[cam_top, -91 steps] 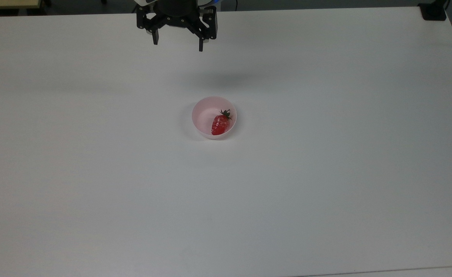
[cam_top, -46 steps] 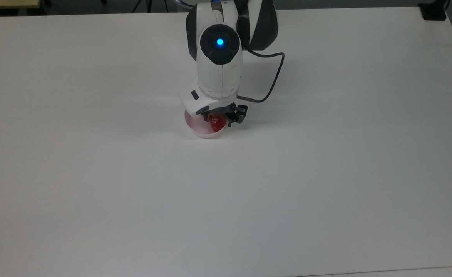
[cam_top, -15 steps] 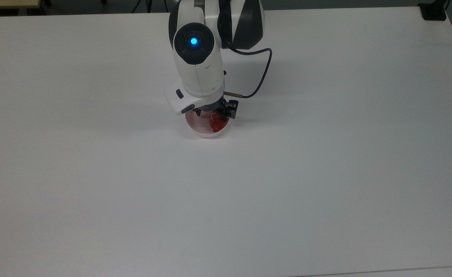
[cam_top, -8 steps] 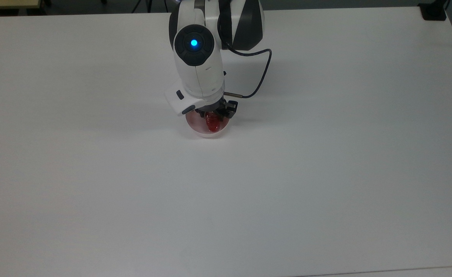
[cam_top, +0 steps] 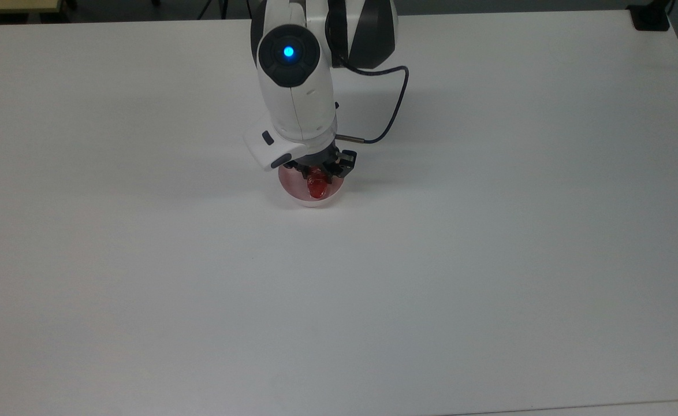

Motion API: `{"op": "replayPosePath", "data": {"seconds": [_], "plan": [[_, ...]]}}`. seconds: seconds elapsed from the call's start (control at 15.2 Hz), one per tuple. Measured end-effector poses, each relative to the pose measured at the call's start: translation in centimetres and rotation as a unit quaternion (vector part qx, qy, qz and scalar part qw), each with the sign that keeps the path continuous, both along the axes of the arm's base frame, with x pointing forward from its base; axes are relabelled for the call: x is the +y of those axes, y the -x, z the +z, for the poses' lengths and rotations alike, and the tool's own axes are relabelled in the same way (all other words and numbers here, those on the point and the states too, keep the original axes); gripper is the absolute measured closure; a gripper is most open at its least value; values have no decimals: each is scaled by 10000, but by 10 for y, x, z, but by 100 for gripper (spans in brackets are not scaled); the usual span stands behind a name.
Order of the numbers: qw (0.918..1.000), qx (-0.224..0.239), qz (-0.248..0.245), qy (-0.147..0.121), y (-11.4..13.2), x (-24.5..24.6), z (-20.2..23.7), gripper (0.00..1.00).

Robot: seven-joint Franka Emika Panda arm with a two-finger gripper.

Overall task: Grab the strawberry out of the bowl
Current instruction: 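Lift the strawberry out of the bowl and carry it beside the bowl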

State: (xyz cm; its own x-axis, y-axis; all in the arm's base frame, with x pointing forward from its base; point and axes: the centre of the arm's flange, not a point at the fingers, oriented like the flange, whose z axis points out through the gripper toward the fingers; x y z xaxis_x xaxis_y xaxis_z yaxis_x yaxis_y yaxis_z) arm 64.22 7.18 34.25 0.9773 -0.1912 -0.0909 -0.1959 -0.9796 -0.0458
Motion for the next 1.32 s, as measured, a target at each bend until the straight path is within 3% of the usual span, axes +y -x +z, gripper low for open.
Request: {"op": "replayPosePath", "data": {"seconds": [0.26, 0.4, 0.79, 1.05, 1.12, 1.32], "plan": [[9997, -260, -24, -37, -9, -6, 52, 57], [9995, -326, 15, 21, -11, -35, 60, 56], [9991, -354, -21, 254, -12, -167, 37, 51], [9986, -430, -43, 317, -17, -182, 17, 48], [9985, -450, -12, 317, -18, -178, 19, 43], [9971, -679, 167, 291, -21, -153, 55, 8]]}}
